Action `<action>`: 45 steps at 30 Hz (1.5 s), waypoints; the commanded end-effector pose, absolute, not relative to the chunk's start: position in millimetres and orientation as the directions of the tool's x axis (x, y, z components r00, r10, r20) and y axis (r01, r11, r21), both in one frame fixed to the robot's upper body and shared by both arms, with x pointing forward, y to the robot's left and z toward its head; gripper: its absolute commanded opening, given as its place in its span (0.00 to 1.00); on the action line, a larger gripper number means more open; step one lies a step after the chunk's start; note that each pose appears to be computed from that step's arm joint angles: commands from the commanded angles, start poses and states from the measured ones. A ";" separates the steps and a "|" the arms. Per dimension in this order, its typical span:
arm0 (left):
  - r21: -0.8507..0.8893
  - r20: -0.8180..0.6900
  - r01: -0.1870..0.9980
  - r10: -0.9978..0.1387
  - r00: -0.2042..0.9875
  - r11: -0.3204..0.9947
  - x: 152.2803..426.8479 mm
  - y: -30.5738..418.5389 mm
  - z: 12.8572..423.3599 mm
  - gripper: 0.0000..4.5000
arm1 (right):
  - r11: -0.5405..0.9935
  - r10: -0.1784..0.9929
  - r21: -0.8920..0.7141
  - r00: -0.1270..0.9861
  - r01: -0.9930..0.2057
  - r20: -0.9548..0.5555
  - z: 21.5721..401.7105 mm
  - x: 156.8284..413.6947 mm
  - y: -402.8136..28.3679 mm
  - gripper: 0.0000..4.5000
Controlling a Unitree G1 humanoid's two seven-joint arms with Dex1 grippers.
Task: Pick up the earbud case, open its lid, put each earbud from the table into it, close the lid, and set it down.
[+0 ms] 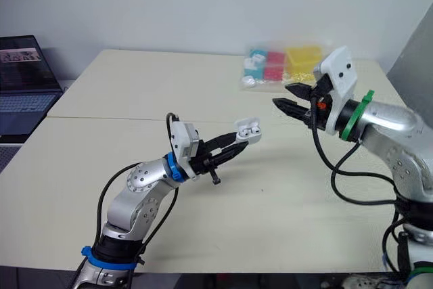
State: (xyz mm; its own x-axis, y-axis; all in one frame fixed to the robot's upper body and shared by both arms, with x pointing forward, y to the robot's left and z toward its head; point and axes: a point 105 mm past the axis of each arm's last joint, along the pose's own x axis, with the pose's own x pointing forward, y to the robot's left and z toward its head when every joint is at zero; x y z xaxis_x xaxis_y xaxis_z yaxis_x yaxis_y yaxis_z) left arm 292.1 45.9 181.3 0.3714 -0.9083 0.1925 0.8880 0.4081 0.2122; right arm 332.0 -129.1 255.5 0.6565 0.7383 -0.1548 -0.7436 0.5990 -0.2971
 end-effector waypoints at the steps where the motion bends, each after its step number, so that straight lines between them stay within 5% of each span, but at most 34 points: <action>1: 0.251 0.242 0.891 -0.916 0.321 0.378 284.7 40.5 196.3 0.17 | 0.530 0.759 -0.374 0.622 -0.761 -0.191 260.8 341.7 -128.9 0.13; 3: 0.251 0.243 0.892 -0.916 0.319 0.377 284.4 40.1 196.7 0.17 | 0.508 0.768 -0.377 0.605 -0.775 -0.209 258.3 343.6 -128.8 0.00; 10: 0.247 0.234 0.897 -0.921 0.312 0.367 282.4 39.4 195.0 0.17 | 0.302 0.892 -0.264 0.369 -0.916 -0.262 256.8 322.3 -101.9 0.00; 20: 0.248 0.226 0.900 -0.925 0.307 0.359 282.0 40.0 193.8 0.17 | 0.205 0.927 -0.188 0.252 -0.961 -0.277 255.6 303.7 -97.5 0.00; 32: 0.246 0.226 0.898 -0.922 0.313 0.365 283.4 40.4 193.7 0.17 | 0.154 0.923 -0.161 0.200 -0.975 -0.330 240.2 290.1 -99.1 0.00; 40: 0.251 0.221 0.896 -0.923 0.315 0.366 282.9 41.6 192.7 0.17 | 0.248 0.910 -0.285 0.323 -0.926 -0.258 260.1 307.2 -105.0 0.00; 45: 0.251 0.214 0.893 -0.921 0.324 0.373 283.7 40.2 189.9 0.17 | 0.233 0.937 -0.300 0.296 -0.925 -0.184 274.9 298.8 -90.1 0.00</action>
